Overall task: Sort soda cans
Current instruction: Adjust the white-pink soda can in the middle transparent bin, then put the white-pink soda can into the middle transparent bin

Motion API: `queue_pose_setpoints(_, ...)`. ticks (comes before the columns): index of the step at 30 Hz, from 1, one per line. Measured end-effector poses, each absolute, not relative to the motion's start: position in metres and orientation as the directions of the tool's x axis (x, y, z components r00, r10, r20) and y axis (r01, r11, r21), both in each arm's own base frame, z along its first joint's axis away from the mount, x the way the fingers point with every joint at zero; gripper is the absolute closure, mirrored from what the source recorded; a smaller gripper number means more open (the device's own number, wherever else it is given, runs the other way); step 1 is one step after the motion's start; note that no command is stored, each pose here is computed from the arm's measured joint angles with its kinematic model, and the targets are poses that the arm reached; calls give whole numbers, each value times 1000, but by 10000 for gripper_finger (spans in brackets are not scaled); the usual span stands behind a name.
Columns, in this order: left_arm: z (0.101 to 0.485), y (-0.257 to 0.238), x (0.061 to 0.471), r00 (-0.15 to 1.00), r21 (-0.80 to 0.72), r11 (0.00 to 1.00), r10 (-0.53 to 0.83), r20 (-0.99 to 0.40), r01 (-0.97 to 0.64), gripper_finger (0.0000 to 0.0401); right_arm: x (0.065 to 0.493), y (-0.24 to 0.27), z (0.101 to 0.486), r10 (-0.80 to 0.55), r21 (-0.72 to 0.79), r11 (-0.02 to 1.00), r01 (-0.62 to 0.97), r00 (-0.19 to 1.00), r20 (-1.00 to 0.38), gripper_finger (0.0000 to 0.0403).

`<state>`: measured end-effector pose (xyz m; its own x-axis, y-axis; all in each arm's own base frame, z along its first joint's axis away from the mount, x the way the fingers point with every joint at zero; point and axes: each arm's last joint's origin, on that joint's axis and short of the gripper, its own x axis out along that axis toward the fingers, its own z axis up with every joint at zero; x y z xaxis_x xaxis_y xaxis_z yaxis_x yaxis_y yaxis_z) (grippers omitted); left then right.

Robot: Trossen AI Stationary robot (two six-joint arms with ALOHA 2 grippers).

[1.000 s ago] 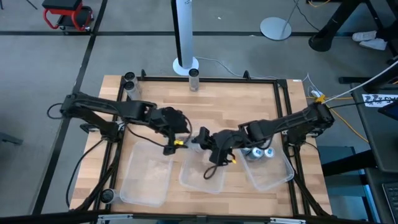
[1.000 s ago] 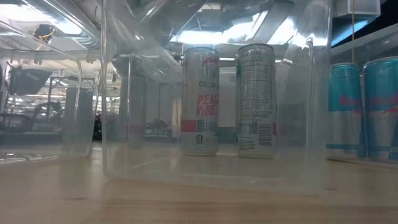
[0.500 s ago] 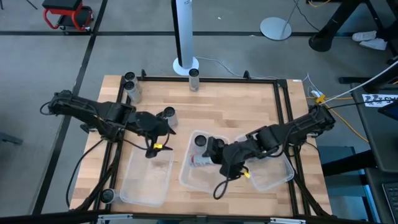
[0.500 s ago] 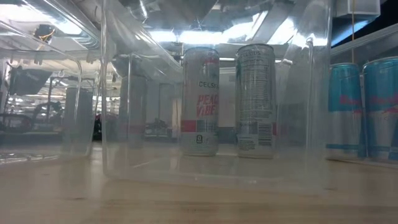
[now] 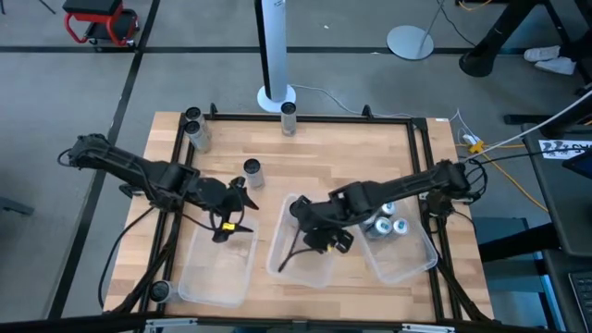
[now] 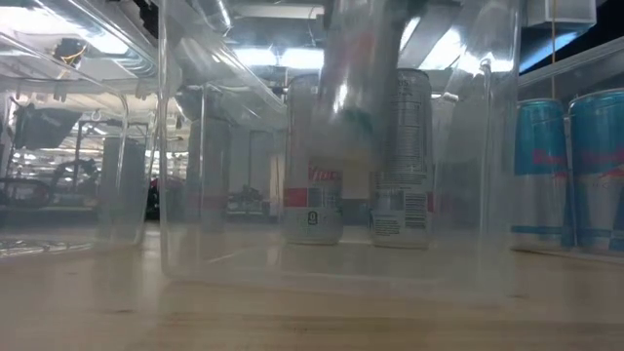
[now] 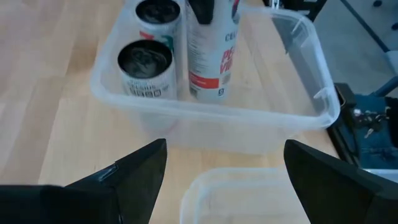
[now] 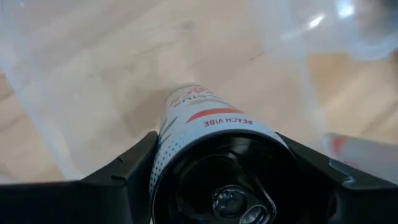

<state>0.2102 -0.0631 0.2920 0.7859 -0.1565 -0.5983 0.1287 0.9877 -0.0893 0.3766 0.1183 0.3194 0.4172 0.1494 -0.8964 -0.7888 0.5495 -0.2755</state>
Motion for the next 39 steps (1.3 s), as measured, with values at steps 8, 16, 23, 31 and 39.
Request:
queue_pose_setpoints(8, 291, -65, 211, 793, -67, 986, -163, -587, 153, 89, 389, 124, 279, 176, -101, 585, -805, 247, -953, 144)
queue_pose_setpoints(16, 292, -65, 211, 800, -67, 986, -165, -577, 156, 89, 395, 125, 261, 143, -71, 596, -800, 193, -971, 139)
queue_pose_setpoints(23, 292, -65, 212, 800, -70, 986, -166, -576, 154, 89, 394, 124, 262, 127, -86, 598, -797, 201, -971, 79)
queue_pose_setpoints(31, 292, -65, 212, 801, -78, 986, -165, -575, 148, 89, 389, 128, 284, 174, -42, 586, -809, 176, -969, 37)
queue_pose_setpoints(39, 292, -64, 212, 802, -93, 987, -159, -576, 129, 89, 375, 140, 339, 157, -102, 589, -802, 237, -959, 39)
